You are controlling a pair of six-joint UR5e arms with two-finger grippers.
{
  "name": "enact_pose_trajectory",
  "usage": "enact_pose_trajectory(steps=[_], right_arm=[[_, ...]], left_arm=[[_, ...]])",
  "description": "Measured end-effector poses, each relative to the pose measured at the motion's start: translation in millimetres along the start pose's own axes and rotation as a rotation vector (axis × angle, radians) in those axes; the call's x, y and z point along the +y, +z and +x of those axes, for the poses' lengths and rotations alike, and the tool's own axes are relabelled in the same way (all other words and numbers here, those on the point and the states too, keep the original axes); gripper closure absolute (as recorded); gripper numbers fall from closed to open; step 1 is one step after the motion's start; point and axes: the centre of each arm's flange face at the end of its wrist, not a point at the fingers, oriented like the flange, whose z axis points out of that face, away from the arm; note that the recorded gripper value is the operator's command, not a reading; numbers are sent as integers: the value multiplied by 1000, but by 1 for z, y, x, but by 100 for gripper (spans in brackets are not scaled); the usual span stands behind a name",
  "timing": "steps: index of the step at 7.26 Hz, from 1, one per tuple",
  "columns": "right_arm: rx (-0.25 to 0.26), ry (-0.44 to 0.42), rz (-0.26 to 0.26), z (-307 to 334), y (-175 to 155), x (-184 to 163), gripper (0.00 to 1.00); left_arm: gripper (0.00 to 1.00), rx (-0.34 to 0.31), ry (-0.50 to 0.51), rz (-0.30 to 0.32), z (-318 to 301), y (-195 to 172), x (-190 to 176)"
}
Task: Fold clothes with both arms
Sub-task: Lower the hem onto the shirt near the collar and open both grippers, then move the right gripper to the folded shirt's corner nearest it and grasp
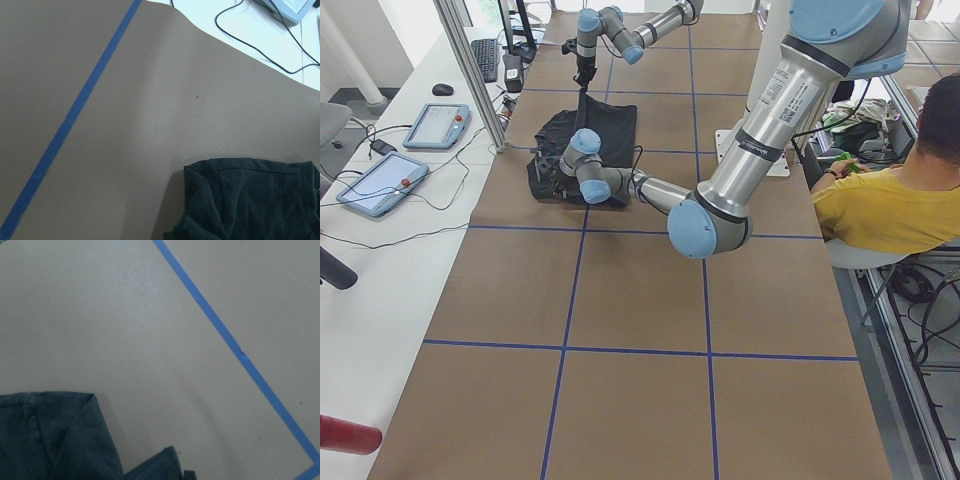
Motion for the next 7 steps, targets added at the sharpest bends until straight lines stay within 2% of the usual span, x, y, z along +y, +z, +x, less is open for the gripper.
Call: enact_pose_trajectory(steps=[1, 4, 5, 7], right_arm=[[1, -1, 2, -5, 0, -1, 34], [-16, 15, 8, -11, -9, 0, 33], [-33, 49, 5, -7, -15, 7, 33], [-72, 155, -24, 37, -24, 52, 30]], left_arm=[[61, 5, -1, 3, -1, 0, -1], [61, 39, -10, 16, 2, -6, -10], [61, 44, -14, 22, 3, -9, -15], [60, 47, -18, 29, 3, -12, -21]])
